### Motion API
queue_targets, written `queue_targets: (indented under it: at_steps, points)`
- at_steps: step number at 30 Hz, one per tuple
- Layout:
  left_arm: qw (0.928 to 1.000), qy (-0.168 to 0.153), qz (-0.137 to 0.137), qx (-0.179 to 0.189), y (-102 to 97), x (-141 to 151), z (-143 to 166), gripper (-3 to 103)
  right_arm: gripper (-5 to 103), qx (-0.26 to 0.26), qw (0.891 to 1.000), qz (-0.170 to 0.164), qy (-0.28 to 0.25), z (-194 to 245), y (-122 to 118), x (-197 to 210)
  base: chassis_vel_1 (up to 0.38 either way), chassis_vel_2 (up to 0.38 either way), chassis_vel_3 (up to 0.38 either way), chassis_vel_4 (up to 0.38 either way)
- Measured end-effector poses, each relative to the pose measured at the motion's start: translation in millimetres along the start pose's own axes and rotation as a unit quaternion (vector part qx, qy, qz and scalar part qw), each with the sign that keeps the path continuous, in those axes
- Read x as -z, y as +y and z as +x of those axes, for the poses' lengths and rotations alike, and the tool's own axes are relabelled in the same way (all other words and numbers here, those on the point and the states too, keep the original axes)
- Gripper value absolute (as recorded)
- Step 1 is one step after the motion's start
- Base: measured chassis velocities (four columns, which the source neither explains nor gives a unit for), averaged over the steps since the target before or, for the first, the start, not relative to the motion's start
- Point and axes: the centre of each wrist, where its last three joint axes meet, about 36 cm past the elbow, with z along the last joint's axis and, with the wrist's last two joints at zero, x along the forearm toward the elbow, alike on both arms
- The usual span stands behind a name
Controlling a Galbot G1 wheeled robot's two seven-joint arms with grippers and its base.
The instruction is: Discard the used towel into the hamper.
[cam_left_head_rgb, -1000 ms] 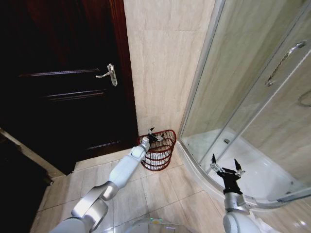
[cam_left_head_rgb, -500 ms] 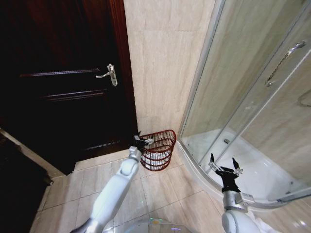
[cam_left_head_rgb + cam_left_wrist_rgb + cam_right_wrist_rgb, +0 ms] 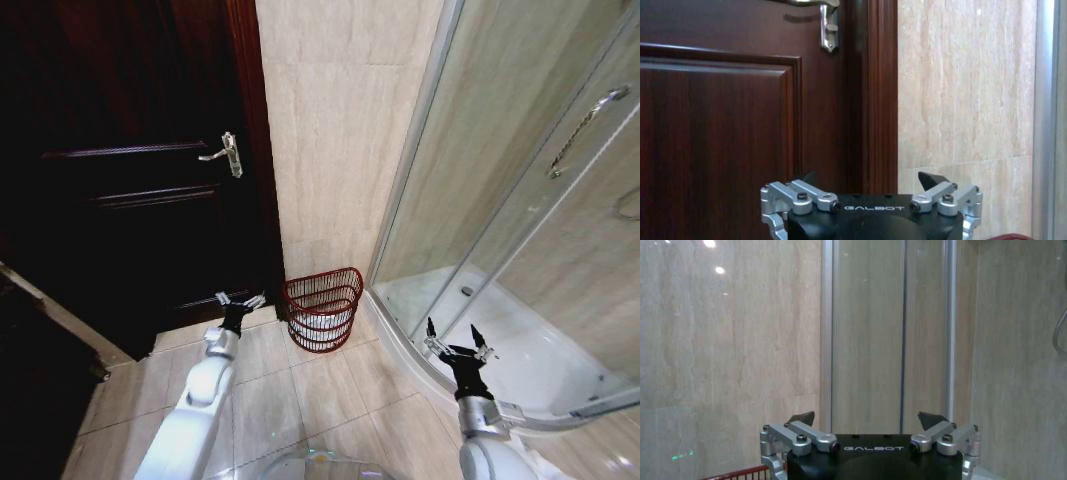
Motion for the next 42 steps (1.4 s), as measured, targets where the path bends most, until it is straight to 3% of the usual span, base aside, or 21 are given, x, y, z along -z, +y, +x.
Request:
queue_targets:
  at_steps: [23, 42]
  points:
    - [0.9996, -0.013, -0.010, -0.021, -0.9, 0, -7, 100, 100, -0.012, 1.000, -0.002, 0.004, 8, -3, 5, 0.000, 0.000, 0.000, 0.000]
    - [0.9992, -0.013, -0.007, -0.036, -16.7, 8, 1, 100, 100, -0.009, 1.000, 0.000, 0.005, 15, -6, 5, 0.037, -0.036, -0.044, 0.038]
